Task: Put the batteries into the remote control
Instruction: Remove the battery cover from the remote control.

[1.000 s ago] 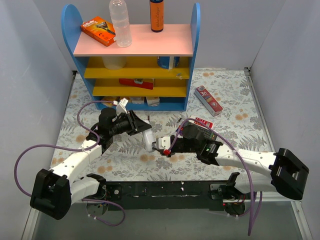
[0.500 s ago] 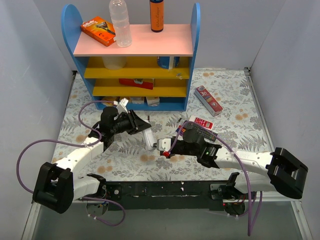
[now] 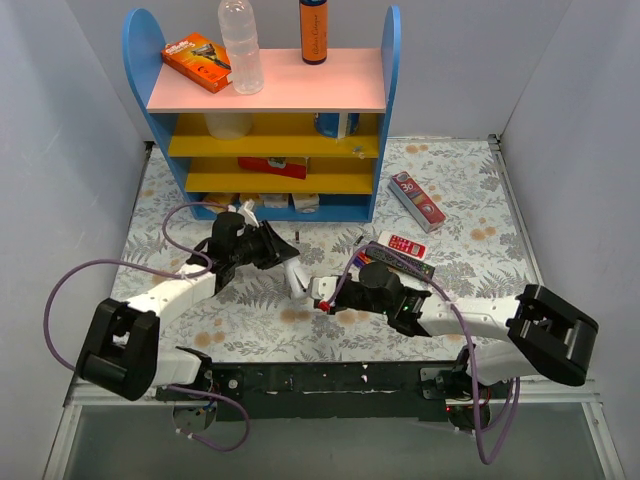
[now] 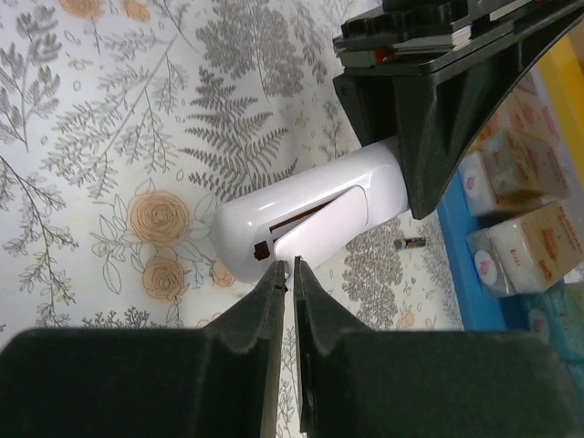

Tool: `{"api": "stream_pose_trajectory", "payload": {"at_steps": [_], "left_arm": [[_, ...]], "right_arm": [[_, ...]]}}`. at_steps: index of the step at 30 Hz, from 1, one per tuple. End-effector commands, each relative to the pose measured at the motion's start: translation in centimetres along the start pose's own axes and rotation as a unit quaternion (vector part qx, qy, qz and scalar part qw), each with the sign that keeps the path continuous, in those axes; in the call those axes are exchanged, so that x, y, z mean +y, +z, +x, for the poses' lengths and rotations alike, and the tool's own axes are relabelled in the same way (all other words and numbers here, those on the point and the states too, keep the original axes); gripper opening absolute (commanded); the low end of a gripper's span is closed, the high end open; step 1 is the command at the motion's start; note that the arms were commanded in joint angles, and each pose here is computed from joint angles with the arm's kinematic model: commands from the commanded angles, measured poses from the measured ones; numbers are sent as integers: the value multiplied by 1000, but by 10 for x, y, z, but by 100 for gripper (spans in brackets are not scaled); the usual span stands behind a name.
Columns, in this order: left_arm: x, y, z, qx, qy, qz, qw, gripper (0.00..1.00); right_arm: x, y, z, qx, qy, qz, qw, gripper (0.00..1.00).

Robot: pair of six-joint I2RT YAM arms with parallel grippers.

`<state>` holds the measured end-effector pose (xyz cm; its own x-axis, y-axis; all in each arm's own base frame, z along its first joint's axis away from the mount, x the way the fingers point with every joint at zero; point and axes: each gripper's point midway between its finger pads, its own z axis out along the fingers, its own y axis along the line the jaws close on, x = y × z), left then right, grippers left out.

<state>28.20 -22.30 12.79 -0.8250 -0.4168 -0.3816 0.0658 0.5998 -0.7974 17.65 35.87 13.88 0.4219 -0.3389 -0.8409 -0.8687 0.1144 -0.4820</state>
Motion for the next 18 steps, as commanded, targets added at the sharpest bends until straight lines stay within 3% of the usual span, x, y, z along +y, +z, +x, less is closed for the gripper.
{"api": "stream_pose_trajectory", "payload": {"at_steps": [1,8,18], "left_arm": [[1,18,-7,-1,-23,-5,1000,0],[26,53,-13,0,-64,-38,997,0],[44,54,-32,-38,-34,-98,994,0]], "right_arm": [[-18,7,9,4,-10,50,999,14],[-12,12,43,45,5,64,997,14],[-20,4,58,63,48,105,991,17]]}}
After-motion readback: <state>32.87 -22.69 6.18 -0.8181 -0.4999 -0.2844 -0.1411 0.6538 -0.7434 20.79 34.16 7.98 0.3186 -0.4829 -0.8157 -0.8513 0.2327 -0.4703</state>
